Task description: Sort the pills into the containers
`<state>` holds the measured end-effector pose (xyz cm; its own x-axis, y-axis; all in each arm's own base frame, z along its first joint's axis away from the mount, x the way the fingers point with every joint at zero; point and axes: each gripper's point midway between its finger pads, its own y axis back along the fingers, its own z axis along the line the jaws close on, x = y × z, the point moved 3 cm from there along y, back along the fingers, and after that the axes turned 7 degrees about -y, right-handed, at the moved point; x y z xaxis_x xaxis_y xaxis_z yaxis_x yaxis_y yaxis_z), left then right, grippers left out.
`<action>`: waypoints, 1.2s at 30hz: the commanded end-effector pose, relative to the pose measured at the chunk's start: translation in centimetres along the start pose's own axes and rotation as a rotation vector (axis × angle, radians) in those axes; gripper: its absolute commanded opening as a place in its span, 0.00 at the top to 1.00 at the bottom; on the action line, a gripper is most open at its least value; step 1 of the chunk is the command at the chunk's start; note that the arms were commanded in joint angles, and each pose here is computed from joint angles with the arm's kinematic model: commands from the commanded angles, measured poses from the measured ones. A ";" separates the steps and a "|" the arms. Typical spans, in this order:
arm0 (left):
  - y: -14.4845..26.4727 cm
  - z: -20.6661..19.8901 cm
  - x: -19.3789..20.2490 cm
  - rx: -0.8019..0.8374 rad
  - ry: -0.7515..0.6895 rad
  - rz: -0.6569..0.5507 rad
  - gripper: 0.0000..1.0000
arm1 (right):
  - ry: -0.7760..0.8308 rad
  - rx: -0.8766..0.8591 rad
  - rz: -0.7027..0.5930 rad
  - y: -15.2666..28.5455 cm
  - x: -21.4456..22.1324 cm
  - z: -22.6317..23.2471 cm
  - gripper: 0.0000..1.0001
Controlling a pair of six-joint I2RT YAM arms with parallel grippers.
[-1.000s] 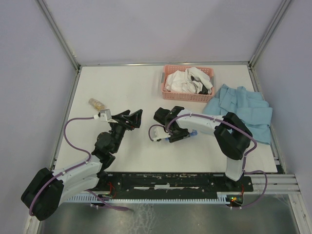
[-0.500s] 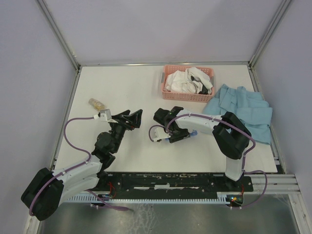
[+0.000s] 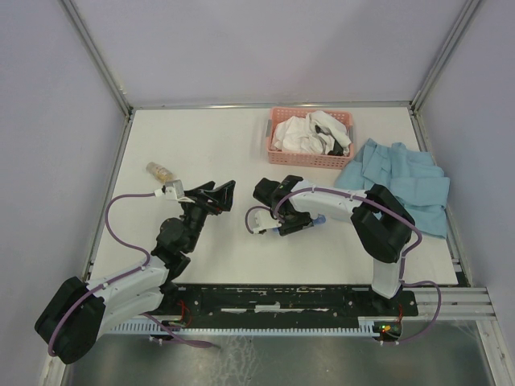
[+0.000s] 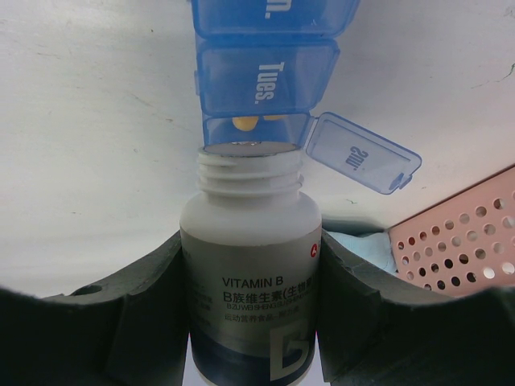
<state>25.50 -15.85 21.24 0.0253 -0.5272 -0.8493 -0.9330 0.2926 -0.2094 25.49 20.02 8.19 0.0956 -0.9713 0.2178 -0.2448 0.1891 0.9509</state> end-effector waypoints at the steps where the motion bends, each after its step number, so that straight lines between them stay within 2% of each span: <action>1: -0.3 -0.6 -1.6 0.016 -0.006 -0.065 0.01 | -0.032 0.027 -0.035 1.0 -0.3 -0.6 0.99; 16: -0.3 -0.6 -1.6 0.014 -0.007 -0.063 0.01 | -0.098 -0.023 -0.122 1.0 0.8 -0.6 0.99; 25: -0.3 -0.6 -1.6 0.012 -0.006 -0.066 0.01 | -0.125 -0.086 -0.222 1.3 1.0 -0.3 0.99; 36: -0.2 -0.6 -1.9 0.012 0.000 -0.071 0.01 | -0.194 -0.192 -0.500 3.5 1.0 0.0 0.99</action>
<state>25.50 -15.78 21.32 0.0285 -0.5290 -0.8481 -0.9337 0.2890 -0.2116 25.37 18.81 9.93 -0.0385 -0.9903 -0.1332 -0.0682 -0.1304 0.9891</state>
